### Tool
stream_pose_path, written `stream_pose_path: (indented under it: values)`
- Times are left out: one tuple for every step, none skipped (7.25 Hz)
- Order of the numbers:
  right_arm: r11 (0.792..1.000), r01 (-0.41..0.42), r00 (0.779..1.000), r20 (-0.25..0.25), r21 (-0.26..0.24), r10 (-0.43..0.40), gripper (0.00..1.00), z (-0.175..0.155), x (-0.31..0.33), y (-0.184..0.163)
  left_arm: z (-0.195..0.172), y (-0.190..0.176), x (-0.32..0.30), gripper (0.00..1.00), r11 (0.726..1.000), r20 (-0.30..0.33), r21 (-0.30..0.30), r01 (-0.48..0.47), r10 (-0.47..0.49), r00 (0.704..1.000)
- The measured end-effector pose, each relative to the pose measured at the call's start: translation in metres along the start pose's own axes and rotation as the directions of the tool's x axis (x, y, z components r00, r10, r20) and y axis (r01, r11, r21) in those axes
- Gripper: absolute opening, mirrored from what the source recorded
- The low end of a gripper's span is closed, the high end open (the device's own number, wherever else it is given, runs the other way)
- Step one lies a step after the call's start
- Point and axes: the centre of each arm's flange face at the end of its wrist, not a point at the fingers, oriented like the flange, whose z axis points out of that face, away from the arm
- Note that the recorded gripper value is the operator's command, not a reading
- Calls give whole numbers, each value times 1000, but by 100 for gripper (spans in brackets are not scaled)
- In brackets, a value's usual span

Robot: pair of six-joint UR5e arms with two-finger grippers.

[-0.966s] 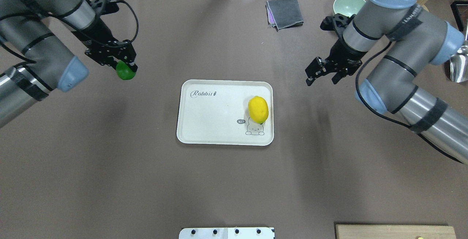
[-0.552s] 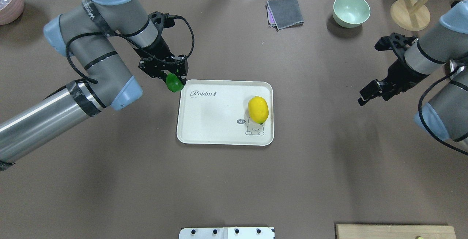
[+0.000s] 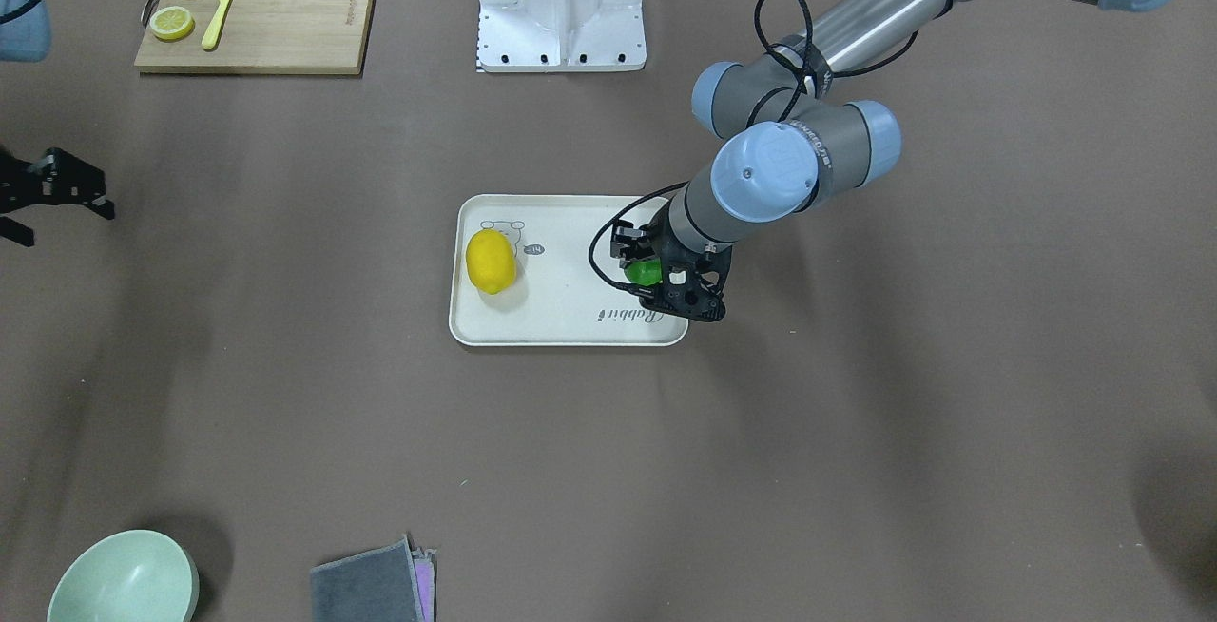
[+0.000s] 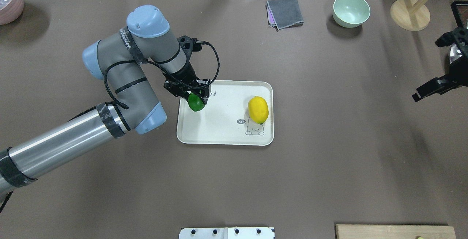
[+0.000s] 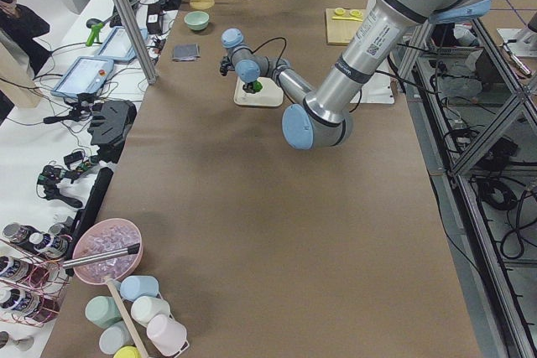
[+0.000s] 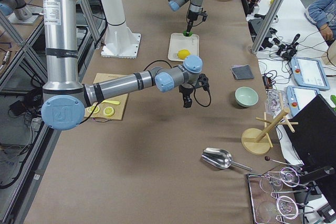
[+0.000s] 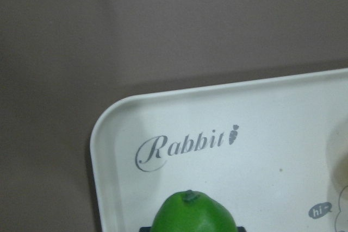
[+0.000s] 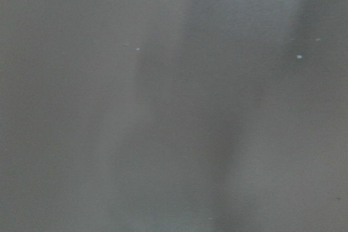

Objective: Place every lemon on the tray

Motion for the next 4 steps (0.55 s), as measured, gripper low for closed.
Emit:
stream_pose_path:
  values:
    - [999,-48,998,-28,10,48,99,-7,39,1,5,2,5,46,1000,-1,-5,1,-1,1000]
    - [994,-106,993,-46,8,107,99,-15,66,2,10,3,7,98,1000,-3,-8,1,-1,1000]
    - [987,-161,985,-56,4,161,98,-25,83,2,12,3,6,98,1000,-6,-8,3,-3,1000]
    - [978,-207,976,-63,8,207,98,-37,98,5,13,3,4,98,1000,-8,-7,13,-14,1000]
